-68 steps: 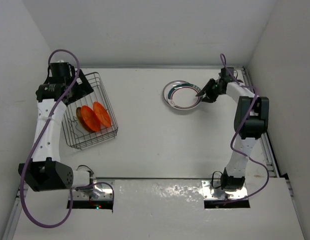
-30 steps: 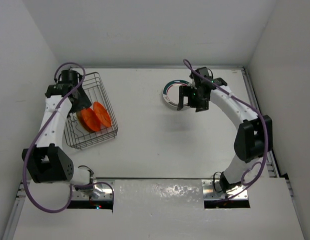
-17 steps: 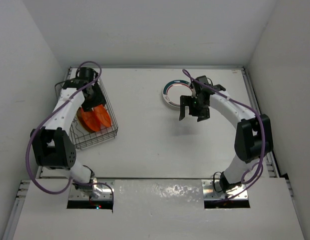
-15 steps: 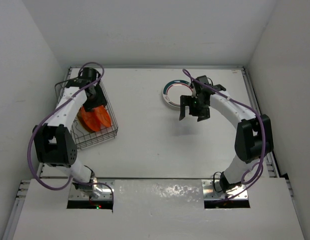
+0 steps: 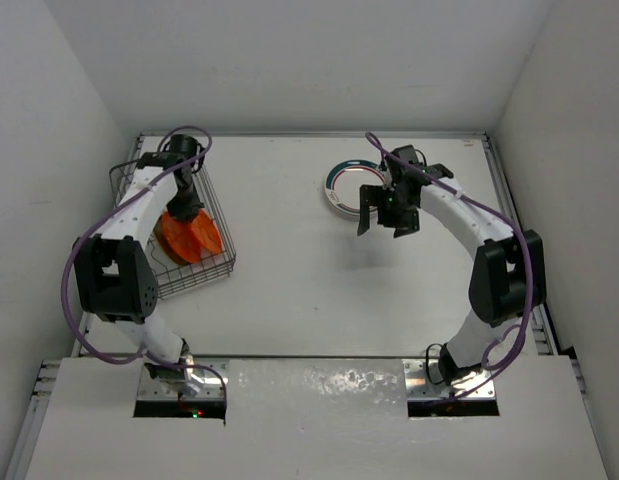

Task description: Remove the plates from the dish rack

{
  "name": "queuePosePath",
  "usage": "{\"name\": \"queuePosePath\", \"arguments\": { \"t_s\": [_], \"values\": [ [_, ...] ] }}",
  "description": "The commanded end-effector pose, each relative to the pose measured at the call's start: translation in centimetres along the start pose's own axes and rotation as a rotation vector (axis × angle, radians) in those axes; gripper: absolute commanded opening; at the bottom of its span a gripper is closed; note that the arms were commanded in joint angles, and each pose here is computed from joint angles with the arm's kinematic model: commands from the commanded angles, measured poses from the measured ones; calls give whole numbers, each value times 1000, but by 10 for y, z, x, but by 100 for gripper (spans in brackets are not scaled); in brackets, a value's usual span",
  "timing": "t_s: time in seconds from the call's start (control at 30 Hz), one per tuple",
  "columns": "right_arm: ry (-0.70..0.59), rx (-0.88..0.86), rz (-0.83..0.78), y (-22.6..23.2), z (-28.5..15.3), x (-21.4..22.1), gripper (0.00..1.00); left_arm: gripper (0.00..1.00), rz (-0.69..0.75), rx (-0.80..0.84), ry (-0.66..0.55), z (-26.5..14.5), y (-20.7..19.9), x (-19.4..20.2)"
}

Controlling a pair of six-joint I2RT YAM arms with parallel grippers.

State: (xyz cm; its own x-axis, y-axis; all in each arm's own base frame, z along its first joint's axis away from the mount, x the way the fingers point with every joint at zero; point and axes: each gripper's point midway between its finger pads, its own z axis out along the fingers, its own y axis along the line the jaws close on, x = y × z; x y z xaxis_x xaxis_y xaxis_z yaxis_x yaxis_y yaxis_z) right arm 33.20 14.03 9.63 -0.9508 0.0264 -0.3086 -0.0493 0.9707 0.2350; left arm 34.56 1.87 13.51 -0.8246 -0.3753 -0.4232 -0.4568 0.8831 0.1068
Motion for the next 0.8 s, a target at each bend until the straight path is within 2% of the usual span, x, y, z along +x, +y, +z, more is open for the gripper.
{"name": "queuePosePath", "arguments": {
  "t_s": [0.0, 0.3, 0.37, 0.47, 0.5, 0.57, 0.6, 0.63, 0.67, 0.7, 0.77],
  "values": [
    [-83, -17, -20, 8, -25, -18, 99, 0, 30, -23, -63, -14, 2, -20],
    [-76, -80, 0, 22, -32, -21, 99, 0, 56, -25, -159, -64, 10, -56],
    [-69, -100, 9, 27, -33, -23, 99, 0, 34, -34, -215, -84, 16, -71],
    [-58, -191, 26, 45, -36, -25, 99, 0, 12, -36, -278, -101, 23, -79],
    [-90, -256, 20, 57, -37, -35, 99, 0, -1, -25, -292, -105, 23, -81],
    [-62, -496, 67, 97, -45, -33, 99, 0, -13, 73, -361, -122, 12, -90],
    [-171, -636, 41, 122, -58, -58, 99, 0, 10, 209, -347, -126, -10, -85],
    [-142, -748, 113, 140, -66, -56, 99, 0, 15, 316, -377, -143, -21, -84],
    [-223, -814, 73, 157, -78, -71, 99, 0, 7, 423, -419, -155, -38, -91],
    [-242, -828, 72, 164, -82, -76, 99, 0, 31, 576, -382, -164, -62, -79],
    [-297, -816, 51, 178, -89, -91, 99, 0, 7, 733, -383, -178, -84, -75]
  ]
}}
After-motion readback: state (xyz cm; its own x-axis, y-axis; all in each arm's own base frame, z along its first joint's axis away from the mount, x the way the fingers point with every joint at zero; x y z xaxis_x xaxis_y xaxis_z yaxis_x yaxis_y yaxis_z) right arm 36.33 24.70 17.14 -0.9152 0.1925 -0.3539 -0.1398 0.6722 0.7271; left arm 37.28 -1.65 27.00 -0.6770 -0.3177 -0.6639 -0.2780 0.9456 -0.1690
